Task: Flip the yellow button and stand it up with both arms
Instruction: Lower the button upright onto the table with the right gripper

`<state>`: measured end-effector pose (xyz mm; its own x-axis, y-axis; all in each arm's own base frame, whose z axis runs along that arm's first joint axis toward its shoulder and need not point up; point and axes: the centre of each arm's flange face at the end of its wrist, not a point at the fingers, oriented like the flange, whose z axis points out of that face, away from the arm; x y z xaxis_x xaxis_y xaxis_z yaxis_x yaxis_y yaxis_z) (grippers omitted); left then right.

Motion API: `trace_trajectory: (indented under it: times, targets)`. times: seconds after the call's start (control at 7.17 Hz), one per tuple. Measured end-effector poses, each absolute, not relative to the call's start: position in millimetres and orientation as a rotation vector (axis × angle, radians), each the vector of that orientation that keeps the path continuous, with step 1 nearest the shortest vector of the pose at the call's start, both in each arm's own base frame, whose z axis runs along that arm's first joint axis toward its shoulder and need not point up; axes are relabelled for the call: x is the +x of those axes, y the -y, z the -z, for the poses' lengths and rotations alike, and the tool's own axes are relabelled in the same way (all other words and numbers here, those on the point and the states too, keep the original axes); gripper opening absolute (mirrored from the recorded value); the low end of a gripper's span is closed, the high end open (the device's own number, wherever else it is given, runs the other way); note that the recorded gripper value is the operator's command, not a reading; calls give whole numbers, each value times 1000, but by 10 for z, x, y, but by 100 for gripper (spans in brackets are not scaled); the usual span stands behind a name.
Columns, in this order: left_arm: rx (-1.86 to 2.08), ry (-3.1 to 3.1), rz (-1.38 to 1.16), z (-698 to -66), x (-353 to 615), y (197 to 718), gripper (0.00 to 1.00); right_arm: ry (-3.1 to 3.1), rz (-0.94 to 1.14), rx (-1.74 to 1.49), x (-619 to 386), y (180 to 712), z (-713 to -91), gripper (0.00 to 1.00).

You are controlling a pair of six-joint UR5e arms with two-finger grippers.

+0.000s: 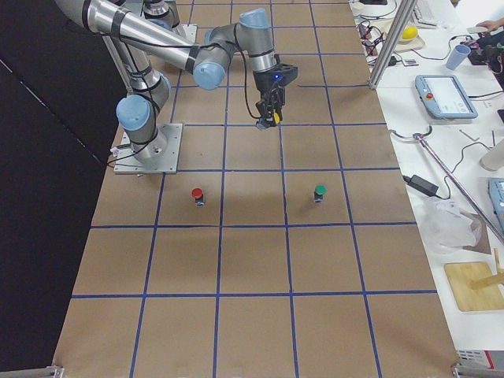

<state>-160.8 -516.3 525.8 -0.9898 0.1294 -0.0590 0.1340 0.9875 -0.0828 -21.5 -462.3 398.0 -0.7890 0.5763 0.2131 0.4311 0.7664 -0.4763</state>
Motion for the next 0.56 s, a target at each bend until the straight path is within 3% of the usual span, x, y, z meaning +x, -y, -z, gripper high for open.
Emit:
trace_trajectory:
  times: [0.56]
  targets:
    - [223, -3073, 123, -5245, -1607, 5092, 100, 2514, -701, -816, -407, 4593, -3795, 3]
